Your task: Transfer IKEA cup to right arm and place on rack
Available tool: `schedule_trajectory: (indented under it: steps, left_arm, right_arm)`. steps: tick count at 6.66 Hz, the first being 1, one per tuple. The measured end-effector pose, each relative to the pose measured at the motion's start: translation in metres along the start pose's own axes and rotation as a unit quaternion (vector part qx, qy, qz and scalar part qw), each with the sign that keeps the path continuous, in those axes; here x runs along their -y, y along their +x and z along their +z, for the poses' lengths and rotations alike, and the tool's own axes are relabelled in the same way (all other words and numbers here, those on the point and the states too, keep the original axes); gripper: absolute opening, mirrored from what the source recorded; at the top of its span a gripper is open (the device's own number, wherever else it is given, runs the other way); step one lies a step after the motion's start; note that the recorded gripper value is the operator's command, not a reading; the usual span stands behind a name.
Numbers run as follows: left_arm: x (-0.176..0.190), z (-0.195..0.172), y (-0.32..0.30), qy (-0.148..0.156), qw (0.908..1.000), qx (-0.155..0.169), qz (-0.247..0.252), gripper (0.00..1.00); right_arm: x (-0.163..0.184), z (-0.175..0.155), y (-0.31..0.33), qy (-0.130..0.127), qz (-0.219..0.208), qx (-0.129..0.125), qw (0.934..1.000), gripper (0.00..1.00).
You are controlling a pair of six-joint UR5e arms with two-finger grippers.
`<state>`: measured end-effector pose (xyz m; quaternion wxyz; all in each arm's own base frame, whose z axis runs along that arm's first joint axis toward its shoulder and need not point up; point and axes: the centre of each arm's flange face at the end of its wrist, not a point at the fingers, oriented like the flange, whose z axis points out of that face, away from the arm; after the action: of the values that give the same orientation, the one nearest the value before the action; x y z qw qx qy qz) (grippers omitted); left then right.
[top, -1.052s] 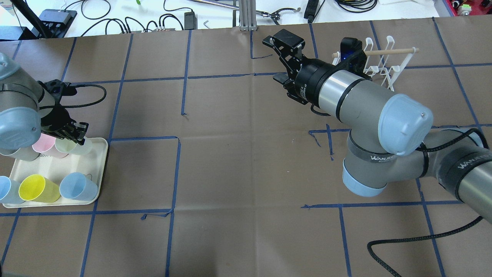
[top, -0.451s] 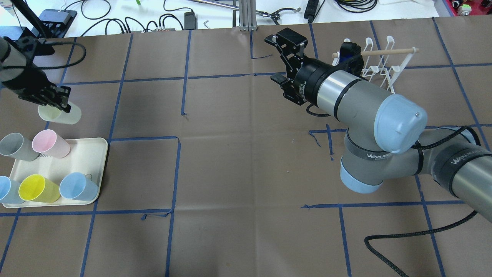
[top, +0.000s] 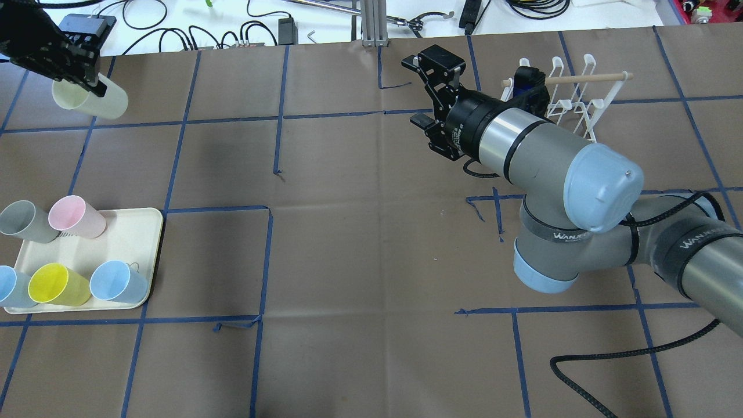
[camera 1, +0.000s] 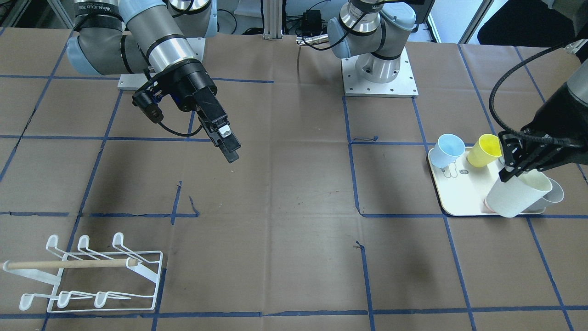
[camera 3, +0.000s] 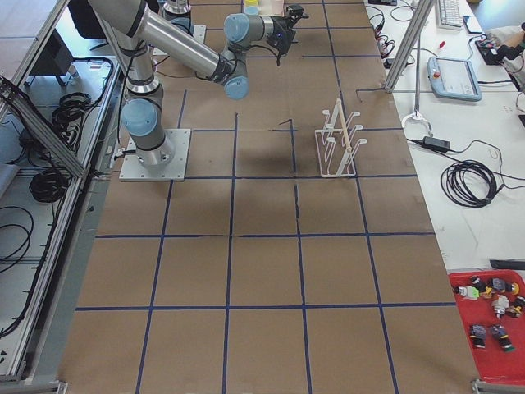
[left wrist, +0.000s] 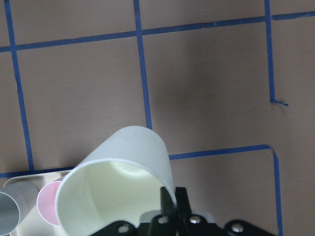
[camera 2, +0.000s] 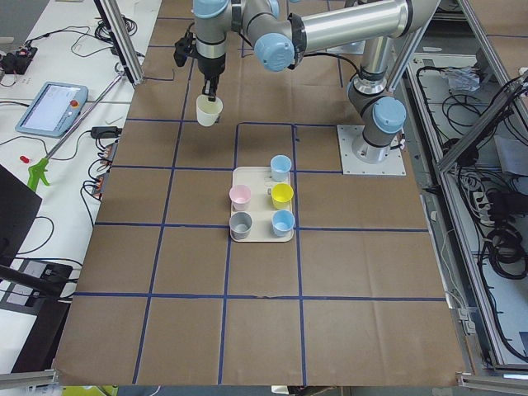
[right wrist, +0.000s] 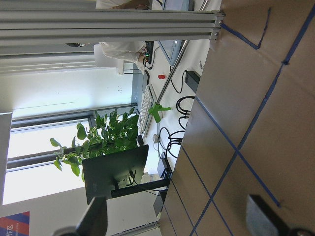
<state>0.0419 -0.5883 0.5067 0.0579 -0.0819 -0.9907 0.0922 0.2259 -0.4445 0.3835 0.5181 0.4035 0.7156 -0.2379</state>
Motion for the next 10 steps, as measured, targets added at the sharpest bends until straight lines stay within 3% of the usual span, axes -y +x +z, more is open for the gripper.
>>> schedule_trajectory:
  steps: [1,3,4,7,8,10]
  left_arm:
    - [0.007,-0.008,0.019,0.038,0.9977,-0.056,0.007,0.00]
    - [0.019,-0.022,0.057,0.137,0.9759,-0.166,0.037,0.00]
    - [0.024,-0.014,0.084,0.189,0.9607,-0.188,0.075,0.00]
    - [0.004,0.048,0.168,0.336,0.9033,-0.205,0.170,0.00]
    - [-0.019,0.073,0.186,0.371,0.8860,-0.214,0.179,0.00]
    - [-0.075,0.116,0.214,0.408,0.8642,-0.227,0.187,0.00]
  right_arm:
    - [0.000,0.000,0.001,0.001,-0.001,0.000,1.0000,1.00]
    - [0.000,0.001,0.001,0.002,0.002,-0.001,1.0000,1.00]
    - [0.000,0.001,0.001,-0.001,0.003,-0.001,1.0000,1.00]
    - [-0.002,0.000,0.000,-0.002,0.032,0.000,0.9995,1.00]
    - [-0.003,0.000,0.000,-0.005,0.046,-0.001,0.9989,1.00]
    - [-0.004,0.001,-0.001,-0.004,0.055,-0.003,0.9985,1.00]
